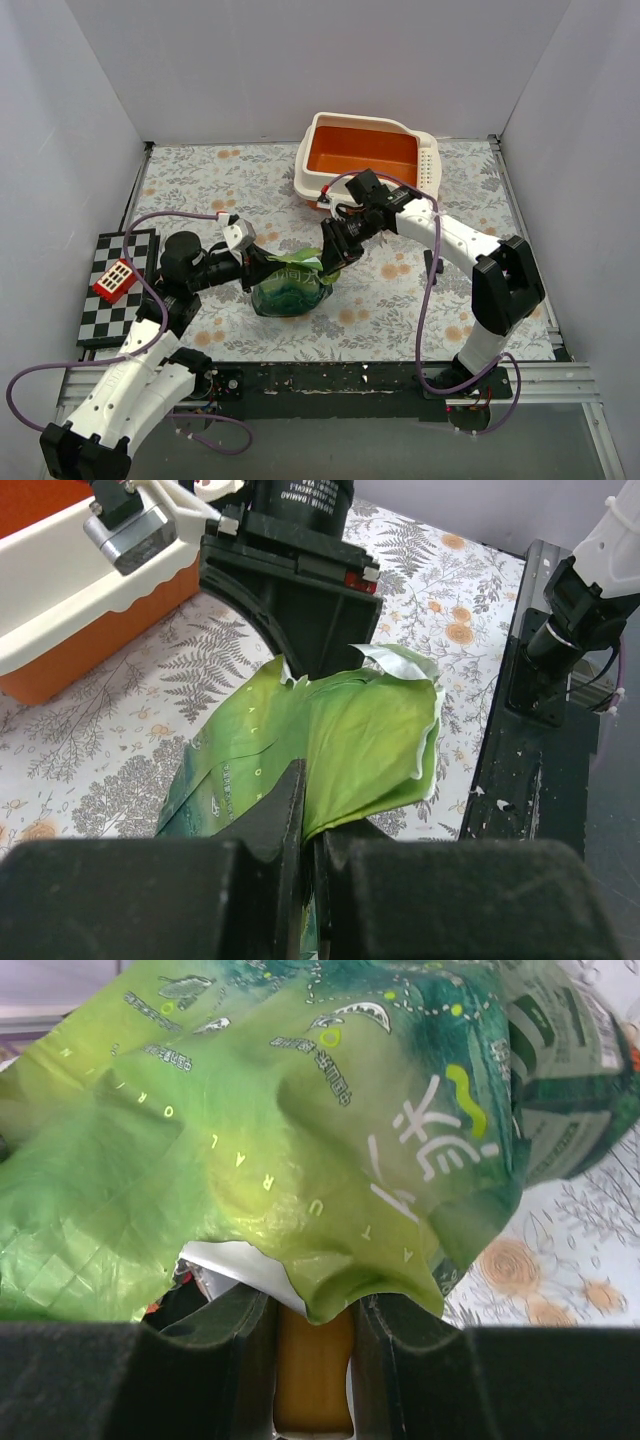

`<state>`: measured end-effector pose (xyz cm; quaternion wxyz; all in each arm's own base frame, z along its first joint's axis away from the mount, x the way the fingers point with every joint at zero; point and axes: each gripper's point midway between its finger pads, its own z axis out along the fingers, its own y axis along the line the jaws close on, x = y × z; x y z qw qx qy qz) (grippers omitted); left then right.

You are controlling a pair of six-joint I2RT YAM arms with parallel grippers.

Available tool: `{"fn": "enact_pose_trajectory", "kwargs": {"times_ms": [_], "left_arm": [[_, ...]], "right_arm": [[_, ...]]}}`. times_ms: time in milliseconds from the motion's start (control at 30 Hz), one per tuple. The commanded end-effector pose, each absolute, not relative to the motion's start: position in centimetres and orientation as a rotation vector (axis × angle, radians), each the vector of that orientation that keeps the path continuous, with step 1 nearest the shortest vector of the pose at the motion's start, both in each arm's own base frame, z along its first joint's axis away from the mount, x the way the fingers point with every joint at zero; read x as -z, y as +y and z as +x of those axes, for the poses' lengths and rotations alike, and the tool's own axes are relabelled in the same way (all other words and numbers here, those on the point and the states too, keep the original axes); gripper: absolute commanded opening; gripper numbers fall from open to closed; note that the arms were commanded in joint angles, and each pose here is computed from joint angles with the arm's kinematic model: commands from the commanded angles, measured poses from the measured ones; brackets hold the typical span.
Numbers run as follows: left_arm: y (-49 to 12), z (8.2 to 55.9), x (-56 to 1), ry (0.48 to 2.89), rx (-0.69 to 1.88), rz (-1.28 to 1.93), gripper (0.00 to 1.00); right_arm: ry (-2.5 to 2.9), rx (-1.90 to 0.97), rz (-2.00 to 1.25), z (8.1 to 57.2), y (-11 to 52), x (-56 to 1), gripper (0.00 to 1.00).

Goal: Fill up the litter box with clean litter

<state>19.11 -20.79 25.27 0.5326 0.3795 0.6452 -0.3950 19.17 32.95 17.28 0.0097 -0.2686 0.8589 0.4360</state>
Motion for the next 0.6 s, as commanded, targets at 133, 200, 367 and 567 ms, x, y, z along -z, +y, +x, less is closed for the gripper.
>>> {"fn": "enact_pose_trajectory", "kwargs": {"times_ms": [133, 200, 367, 567], "left_arm": [[-21.1, 18.4, -25.0, 1.544, 0.977, 0.915, 0.00], [-21.0, 18.5, -25.1, 1.550, 0.960, 0.912, 0.00], [-20.6, 18.9, -25.0, 1.565, 0.916, 0.910, 0.00], [-20.6, 18.9, -24.2, 1.584, 0.910, 0.912, 0.00]], "right_arm": [[2.412, -1.668, -0.862, 20.3, 38.1, -15.7, 0.01], [2.352, -1.709, -0.865, 20.4, 39.5, -16.2, 0.01], [2.229, -1.782, -0.795, 21.0, 42.6, -17.8, 0.01], [2.190, -1.798, -0.778, 21.2, 43.2, -19.2, 0.01]]}}
